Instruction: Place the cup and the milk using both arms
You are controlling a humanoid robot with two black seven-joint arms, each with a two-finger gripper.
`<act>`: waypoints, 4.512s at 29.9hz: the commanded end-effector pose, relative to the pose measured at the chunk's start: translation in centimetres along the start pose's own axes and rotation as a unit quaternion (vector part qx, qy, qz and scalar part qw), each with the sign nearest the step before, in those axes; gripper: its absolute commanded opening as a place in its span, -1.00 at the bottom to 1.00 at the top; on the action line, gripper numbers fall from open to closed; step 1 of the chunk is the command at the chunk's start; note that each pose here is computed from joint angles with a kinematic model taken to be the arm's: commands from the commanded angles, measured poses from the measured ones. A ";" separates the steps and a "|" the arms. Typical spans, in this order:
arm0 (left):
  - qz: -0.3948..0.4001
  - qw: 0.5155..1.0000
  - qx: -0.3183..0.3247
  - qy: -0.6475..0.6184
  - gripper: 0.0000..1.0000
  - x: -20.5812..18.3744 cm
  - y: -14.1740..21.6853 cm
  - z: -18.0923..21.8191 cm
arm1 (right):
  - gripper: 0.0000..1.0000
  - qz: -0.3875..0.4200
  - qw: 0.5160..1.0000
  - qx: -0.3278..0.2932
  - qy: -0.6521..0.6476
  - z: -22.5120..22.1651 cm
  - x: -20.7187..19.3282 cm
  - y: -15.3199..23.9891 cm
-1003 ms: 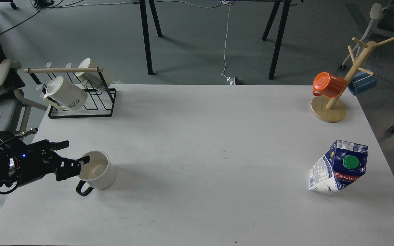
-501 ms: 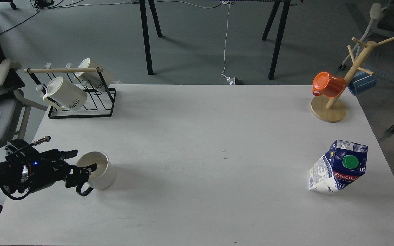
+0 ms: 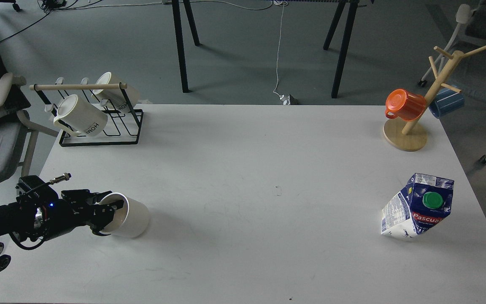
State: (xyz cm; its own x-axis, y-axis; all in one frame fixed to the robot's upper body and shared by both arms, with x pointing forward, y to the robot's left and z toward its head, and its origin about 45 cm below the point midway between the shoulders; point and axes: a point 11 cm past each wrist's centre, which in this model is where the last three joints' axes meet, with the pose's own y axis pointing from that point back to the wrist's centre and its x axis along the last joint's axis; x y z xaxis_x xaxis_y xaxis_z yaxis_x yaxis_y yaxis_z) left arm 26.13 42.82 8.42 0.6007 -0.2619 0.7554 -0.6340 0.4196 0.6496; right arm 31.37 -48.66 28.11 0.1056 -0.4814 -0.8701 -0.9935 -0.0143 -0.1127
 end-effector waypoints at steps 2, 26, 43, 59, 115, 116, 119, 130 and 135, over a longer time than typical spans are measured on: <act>0.011 1.000 -0.006 -0.005 -0.95 1.0 0.0 0.2 | 0.97 0.001 1.000 0.000 0.000 0.0 0.1 0.0; -0.002 0.984 -0.176 -0.010 -0.95 13.5 -5.8 10.6 | 0.97 -0.001 1.000 0.018 0.001 -0.8 -0.1 0.0; -0.014 0.978 -0.208 0.016 -0.92 12.0 -11.8 15.2 | 0.97 0.005 1.000 0.017 0.004 -0.9 0.3 0.3; -0.021 0.974 -0.224 0.037 -0.70 10.0 -12.2 16.8 | 0.97 0.018 1.000 0.019 0.006 -1.0 1.1 0.9; 0.150 0.705 -0.348 0.600 0.69 21.5 -0.6 8.8 | 0.96 0.369 0.916 -0.073 -0.136 6.8 11.1 25.2; 0.148 0.706 -0.347 0.599 0.69 21.3 -0.7 8.9 | 0.96 0.365 0.916 -0.087 -0.141 8.0 11.2 25.1; 0.143 0.705 -0.349 0.600 0.69 21.0 -1.0 9.3 | 0.96 0.353 0.915 -0.107 -0.162 10.8 11.3 24.5; 0.117 0.720 -0.348 0.589 0.69 19.1 -2.5 11.1 | 0.96 0.303 0.923 -0.134 -0.197 15.5 10.3 21.9; 0.116 0.720 -0.348 0.589 0.69 19.1 -2.5 11.1 | 0.96 0.257 0.933 -0.141 -0.208 17.1 9.2 18.9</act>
State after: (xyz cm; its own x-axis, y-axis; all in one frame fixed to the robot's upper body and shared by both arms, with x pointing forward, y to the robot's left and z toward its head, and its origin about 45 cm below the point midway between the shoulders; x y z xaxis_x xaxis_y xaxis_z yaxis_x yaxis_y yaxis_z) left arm 33.83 27.16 22.20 0.7736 0.6331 -0.0268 -0.6332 0.7739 0.0058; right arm 12.73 -39.57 9.54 -0.4814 -0.1185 -0.8685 -0.8629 -0.1101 0.4933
